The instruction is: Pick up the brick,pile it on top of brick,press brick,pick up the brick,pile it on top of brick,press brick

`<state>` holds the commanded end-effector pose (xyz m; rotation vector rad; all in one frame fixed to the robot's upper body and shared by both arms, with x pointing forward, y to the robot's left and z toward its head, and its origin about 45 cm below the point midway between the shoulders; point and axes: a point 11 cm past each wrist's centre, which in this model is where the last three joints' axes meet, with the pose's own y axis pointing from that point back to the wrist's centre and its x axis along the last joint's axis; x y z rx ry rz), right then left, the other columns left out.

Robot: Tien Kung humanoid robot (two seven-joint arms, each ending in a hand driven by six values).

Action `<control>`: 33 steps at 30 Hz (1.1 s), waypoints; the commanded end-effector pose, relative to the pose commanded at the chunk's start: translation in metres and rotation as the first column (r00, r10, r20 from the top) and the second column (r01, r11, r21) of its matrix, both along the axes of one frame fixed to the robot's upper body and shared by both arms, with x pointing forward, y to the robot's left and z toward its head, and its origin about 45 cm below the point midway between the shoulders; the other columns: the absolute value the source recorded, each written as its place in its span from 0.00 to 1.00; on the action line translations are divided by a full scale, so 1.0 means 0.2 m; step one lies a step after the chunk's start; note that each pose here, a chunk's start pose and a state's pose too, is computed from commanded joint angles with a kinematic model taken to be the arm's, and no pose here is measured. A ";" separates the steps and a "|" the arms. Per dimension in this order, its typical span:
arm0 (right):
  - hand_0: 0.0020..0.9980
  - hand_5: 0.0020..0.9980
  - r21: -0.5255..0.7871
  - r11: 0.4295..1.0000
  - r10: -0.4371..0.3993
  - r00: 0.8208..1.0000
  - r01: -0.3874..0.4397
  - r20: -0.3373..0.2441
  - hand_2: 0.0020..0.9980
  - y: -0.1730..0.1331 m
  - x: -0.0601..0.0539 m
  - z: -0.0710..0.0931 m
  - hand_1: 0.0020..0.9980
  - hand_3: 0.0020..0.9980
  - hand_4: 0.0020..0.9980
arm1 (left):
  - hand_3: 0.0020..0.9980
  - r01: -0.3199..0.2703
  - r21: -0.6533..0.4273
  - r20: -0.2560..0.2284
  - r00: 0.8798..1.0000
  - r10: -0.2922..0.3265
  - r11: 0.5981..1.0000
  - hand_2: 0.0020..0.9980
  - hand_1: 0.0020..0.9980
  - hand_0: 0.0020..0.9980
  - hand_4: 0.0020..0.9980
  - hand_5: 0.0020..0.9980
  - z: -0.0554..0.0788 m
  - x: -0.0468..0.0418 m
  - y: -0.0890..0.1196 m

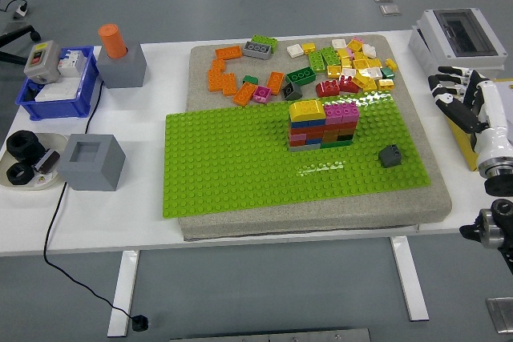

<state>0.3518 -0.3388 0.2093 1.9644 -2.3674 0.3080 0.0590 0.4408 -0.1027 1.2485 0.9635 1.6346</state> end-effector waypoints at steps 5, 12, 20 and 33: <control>0.40 0.32 0.129 0.990 -0.060 0.995 0.050 0.078 0.61 -0.08 -0.01 0.04 0.47 0.61 0.68 | 0.58 -0.001 -0.008 0.002 1.000 0.001 1.000 0.55 0.58 0.63 0.57 0.30 -0.01 0.006 -0.02; 0.40 0.32 0.202 0.974 -0.125 0.987 0.102 0.102 0.61 -0.18 -0.01 0.08 0.47 0.61 0.68 | 0.58 -0.009 -0.003 0.002 1.000 0.009 1.000 0.55 0.59 0.63 0.58 0.30 0.00 0.003 -0.01; 0.40 0.31 0.177 0.973 -0.167 0.981 0.148 0.094 0.61 -0.25 -0.03 0.08 0.47 0.61 0.68 | 0.58 -0.021 0.012 0.013 1.000 0.021 1.000 0.55 0.59 0.63 0.58 0.30 0.02 0.017 0.04; 0.37 0.31 0.200 0.968 -0.170 0.982 0.150 0.088 0.61 -0.24 -0.03 0.06 0.47 0.61 0.68 | 0.58 -0.037 0.010 -0.007 0.999 0.037 0.999 0.55 0.58 0.63 0.58 0.30 0.01 -0.016 0.03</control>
